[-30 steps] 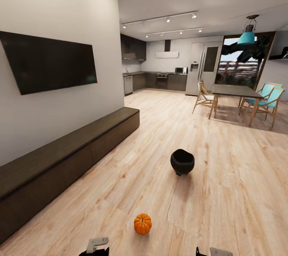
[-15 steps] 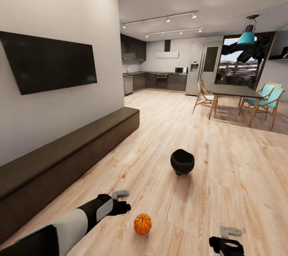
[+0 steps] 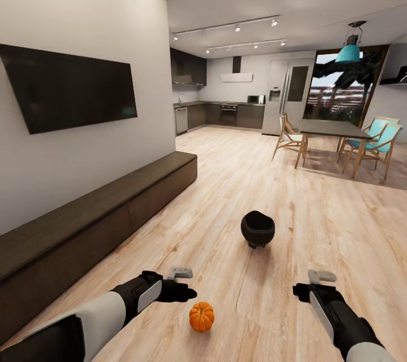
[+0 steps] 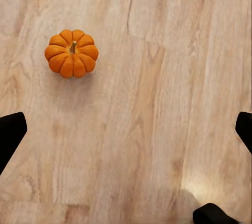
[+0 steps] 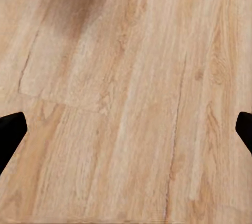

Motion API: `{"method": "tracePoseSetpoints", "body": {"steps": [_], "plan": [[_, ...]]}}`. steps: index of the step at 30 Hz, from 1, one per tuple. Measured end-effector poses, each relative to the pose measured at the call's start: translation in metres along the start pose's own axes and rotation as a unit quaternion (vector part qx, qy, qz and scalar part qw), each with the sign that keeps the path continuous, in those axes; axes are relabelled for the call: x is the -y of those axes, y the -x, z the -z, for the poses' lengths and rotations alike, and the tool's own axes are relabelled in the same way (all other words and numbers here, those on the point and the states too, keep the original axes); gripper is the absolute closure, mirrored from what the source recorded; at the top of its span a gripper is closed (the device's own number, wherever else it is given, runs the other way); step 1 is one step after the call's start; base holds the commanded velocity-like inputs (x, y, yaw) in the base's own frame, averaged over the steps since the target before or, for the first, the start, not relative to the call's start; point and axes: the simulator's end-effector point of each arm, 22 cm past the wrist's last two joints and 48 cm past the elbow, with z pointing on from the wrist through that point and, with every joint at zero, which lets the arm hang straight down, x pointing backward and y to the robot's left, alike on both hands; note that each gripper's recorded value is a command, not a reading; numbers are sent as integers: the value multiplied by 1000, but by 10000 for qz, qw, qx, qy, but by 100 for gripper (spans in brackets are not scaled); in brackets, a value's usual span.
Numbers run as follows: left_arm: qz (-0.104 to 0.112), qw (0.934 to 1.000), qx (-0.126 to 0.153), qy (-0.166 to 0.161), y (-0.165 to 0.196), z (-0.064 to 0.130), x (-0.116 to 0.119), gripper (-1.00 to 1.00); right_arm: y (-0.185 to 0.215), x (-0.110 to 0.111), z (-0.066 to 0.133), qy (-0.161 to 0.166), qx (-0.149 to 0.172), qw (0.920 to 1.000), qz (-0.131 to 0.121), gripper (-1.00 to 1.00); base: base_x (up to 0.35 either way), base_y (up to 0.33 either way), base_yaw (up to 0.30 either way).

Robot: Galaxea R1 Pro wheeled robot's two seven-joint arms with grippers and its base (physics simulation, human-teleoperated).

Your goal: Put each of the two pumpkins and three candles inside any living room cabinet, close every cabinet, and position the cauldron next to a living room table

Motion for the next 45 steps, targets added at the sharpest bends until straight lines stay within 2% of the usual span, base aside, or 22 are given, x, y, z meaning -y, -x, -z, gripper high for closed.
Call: {"method": "tracePoseSetpoints", "body": {"steps": [1,4,6,7,12,15,20,24,27,38,40,45], "plan": [[-17,10000,3,-55,0,1,0,-100,-1,11,1,440,-272,9987,22,-100,0,0,0],[21,10000,12,-37,0,3,-7,-100,1,17,9,1032,-546,9931,-109,-100,0,0,0],[37,10000,12,-35,-2,0,-9,-100,1,18,9,1107,-580,9921,-136,-100,0,0,0],[41,10000,10,-34,-4,-2,-10,-100,0,19,8,1097,-587,9921,-136,-100,0,0,0],[107,9997,-25,227,-11,-9,-23,-100,-9,47,-2,395,-635,9971,-139,-100,0,0,0],[184,9995,-24,267,-15,-14,-27,-100,-14,49,-6,188,-644,9977,-104,-100,0,0,0],[237,9993,-113,257,-25,-21,-29,-100,-24,47,-13,138,-693,9975,-74,-100,0,0,0],[407,9986,-320,133,-39,-27,-24,-100,-33,44,-16,146,-779,9968,-65,-100,0,0,0],[466,9972,-576,65,-53,-31,-19,-100,-39,43,-20,140,-799,9967,-46,-100,0,0,0],[497,9958,-765,70,-76,-47,-23,-100,-56,41,-35,128,-794,9968,-21,-100,0,0,0],[527,9938,-981,57,-88,-49,-21,-100,-59,40,-38,130,-792,9968,-21,-100,0,0,0],[546,9919,-1148,38,-96,-50,-19,-100,-61,40,-39,130,-791,9968,-20,-100,0,0,0]]}}
